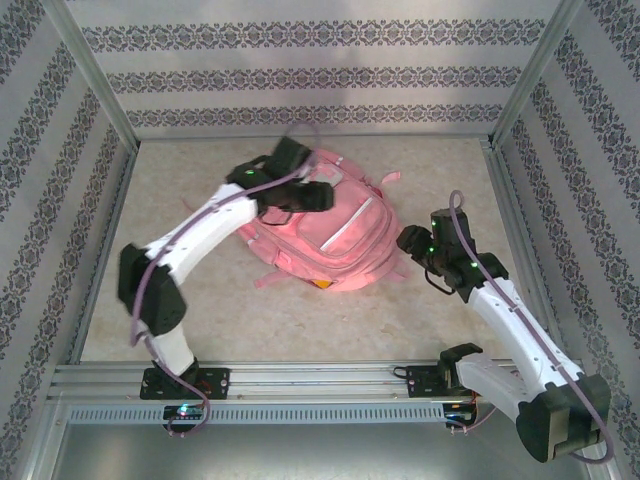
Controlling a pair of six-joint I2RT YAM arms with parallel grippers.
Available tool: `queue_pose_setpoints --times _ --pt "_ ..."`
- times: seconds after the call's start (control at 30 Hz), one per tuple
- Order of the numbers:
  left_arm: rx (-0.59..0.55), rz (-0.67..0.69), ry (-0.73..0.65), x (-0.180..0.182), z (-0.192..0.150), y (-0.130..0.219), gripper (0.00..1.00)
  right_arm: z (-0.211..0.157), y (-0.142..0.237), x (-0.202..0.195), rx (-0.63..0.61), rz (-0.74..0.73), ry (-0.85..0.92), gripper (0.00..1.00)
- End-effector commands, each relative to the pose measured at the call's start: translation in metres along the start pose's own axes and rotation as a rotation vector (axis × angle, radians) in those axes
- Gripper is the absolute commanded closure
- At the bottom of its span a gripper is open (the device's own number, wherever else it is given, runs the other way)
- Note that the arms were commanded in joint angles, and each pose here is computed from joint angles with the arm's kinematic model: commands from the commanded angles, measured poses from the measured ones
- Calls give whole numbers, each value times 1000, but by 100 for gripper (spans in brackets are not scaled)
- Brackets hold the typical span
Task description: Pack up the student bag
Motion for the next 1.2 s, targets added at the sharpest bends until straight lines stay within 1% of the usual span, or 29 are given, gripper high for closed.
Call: queue_pose_setpoints --times 0.0,0.07,0.13,0.23,0.3,0.37,0.43,0.47,0.57,0.7,0.77,0.83,0.93,1.03,1.1,1.17 --pt "-89 33 168 42 8 8 34 -17 -8 -16 62 -37 -42 43" --pt "-73 41 180 60 1 6 34 -25 -14 -24 87 -46 -86 43" --pt "-51 38 123 63 -4 1 34 -34 -21 -32 120 -58 -124 43" --pt "-7 115 54 77 -10 -10 35 -41 -30 -44 135 -86 -164 43" --pt "-36 162 23 87 -4 -12 35 -42 -35 -49 137 -95 -183 43" --pt "-54 175 -9 90 5 -17 36 -41 -42 -51 138 -104 -188 43" --pt "-31 180 -38 92 7 -31 36 -40 -50 -50 145 -110 -185 44" --pt "1 180 -42 93 4 -41 36 -39 -55 -49 153 -112 -178 45" --pt "81 162 -15 92 -6 -57 39 -36 -73 -35 188 -88 -131 51" --pt "67 148 66 96 -22 -52 39 -28 -104 5 266 6 -80 57" --pt "73 130 116 99 -33 -48 38 -21 -118 23 280 45 -58 59" --pt "73 99 170 99 -42 -45 39 -10 -130 34 276 46 -39 60" --pt "77 38 251 94 -55 -42 39 13 -145 51 237 55 -5 59" --pt "71 -74 338 79 -60 -41 41 34 -153 69 207 84 40 56" --pt "41 -80 354 78 -58 -33 41 43 -152 73 192 46 112 54" --pt "10 -41 344 83 -52 -18 41 49 -142 72 162 13 164 53"
Point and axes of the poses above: each hand's point on the last joint's axis, 136 mm out from that joint toward the fingers, its own y axis back along the fingers, its own x axis along the line the jaws close on, z = x × y, the point moved 1 cm from there along y, back along the fingers, and after that the axes turned 3 degrees about -y, right-handed, at the moved point
